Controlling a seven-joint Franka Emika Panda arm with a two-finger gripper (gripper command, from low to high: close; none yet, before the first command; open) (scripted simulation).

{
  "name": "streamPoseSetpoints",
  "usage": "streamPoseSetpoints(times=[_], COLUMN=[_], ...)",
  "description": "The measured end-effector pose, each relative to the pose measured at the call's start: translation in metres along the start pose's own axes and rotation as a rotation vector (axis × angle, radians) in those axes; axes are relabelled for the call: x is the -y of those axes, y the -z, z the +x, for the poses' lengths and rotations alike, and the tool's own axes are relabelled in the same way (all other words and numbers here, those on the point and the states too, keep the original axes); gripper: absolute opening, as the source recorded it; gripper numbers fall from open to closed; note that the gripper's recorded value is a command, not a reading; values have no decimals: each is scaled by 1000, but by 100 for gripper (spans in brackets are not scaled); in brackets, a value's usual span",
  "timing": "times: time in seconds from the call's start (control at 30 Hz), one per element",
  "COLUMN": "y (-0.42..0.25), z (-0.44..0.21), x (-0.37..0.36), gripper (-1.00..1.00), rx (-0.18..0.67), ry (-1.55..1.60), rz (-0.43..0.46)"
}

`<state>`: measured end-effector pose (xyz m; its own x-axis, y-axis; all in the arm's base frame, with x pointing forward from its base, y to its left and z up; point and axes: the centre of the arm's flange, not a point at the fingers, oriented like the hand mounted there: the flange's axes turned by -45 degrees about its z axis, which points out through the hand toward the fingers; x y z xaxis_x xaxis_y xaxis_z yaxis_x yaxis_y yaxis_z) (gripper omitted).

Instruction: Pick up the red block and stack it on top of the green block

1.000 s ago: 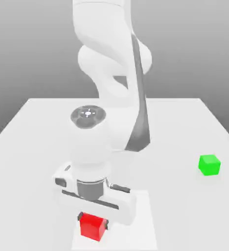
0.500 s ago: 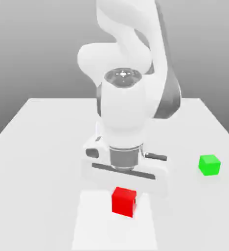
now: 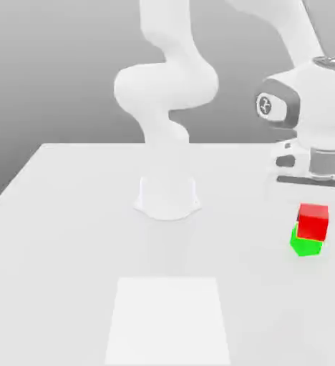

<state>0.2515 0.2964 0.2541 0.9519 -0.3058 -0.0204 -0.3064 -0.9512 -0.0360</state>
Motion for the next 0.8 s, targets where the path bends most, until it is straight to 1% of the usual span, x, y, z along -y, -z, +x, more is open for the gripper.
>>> streamPoseSetpoints(times=[0.1,0.17,0.5,0.8], y=[-6,-9,-27,-51], z=[-50,-64,-67,-66], x=[5,6,9,8], gripper=[-100,-100,-100,-100], rx=[-13,-21,-40,-40], ry=[3,5,9,9], rz=[-24,-29,-21,-24])
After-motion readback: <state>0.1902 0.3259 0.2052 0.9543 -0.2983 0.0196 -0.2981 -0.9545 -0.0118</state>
